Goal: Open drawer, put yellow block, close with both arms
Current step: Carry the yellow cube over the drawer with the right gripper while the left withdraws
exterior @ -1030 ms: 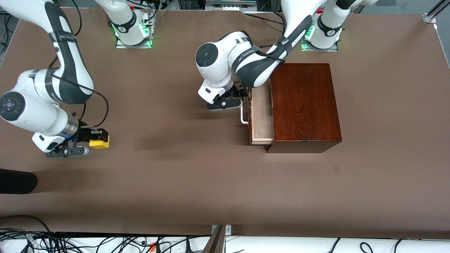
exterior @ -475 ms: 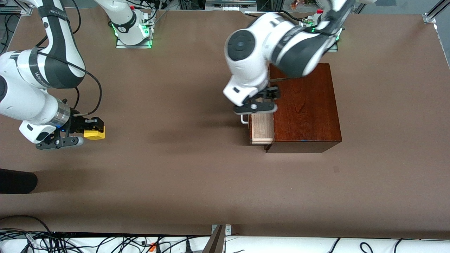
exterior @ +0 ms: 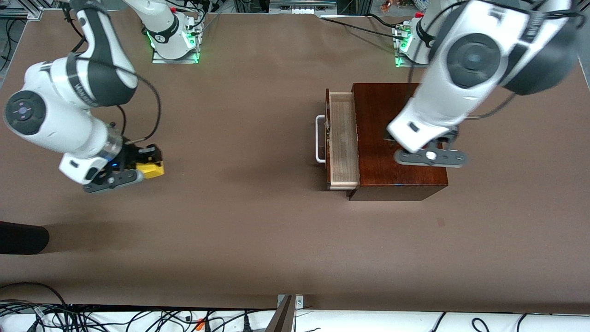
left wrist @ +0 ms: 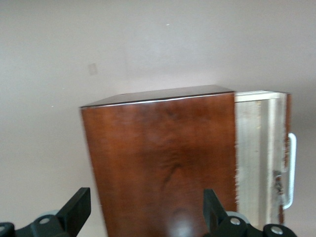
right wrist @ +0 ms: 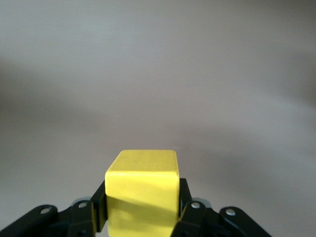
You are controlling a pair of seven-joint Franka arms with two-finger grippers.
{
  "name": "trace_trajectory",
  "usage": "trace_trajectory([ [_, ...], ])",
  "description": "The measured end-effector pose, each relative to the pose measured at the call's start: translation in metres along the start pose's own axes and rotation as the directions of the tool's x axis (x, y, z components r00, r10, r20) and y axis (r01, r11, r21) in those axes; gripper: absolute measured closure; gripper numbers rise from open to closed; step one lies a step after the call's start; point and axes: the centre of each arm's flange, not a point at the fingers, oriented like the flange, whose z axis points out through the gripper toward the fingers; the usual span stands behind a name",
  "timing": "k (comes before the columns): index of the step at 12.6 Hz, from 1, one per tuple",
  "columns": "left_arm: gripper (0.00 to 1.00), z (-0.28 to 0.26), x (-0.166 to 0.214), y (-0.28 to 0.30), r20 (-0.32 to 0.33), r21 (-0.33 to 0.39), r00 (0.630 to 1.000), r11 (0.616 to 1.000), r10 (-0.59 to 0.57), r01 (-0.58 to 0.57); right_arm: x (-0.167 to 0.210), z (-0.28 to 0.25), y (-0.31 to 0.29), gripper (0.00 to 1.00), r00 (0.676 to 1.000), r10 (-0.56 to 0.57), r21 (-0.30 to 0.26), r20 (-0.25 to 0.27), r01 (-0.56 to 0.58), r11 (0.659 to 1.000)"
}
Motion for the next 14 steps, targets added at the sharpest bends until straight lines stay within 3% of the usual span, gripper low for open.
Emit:
trace_trajectory([
  [2,0.00,-0.006,0.002,-0.060,0.021,-0.055,0.999,0.998,0.038,-0.037,0.004,-0.014,-0.081,0.44,0.991,-0.129,0.006,-0.020,0.129,0.992],
  [5,0.00,-0.016,-0.014,-0.122,0.017,-0.096,0.999,0.994,0.049,-0.047,-0.008,-0.016,-0.225,0.44,0.948,-0.315,-0.006,-0.041,0.315,0.949],
  [9,0.00,-0.011,-0.057,-0.160,-0.073,-0.090,0.997,0.996,0.008,-0.014,-0.008,-0.002,-0.344,0.44,0.881,-0.466,0.016,-0.079,0.469,0.883],
  [11,0.00,-0.006,-0.072,-0.162,-0.109,-0.087,0.994,0.996,-0.001,-0.008,-0.016,0.014,-0.399,0.44,0.825,-0.559,-0.048,-0.079,0.557,0.829],
  [14,0.00,-0.001,-0.074,-0.164,-0.107,-0.087,0.994,0.996,-0.007,-0.002,-0.042,0.041,-0.467,0.44,0.737,-0.674,-0.147,-0.055,0.661,0.736],
])
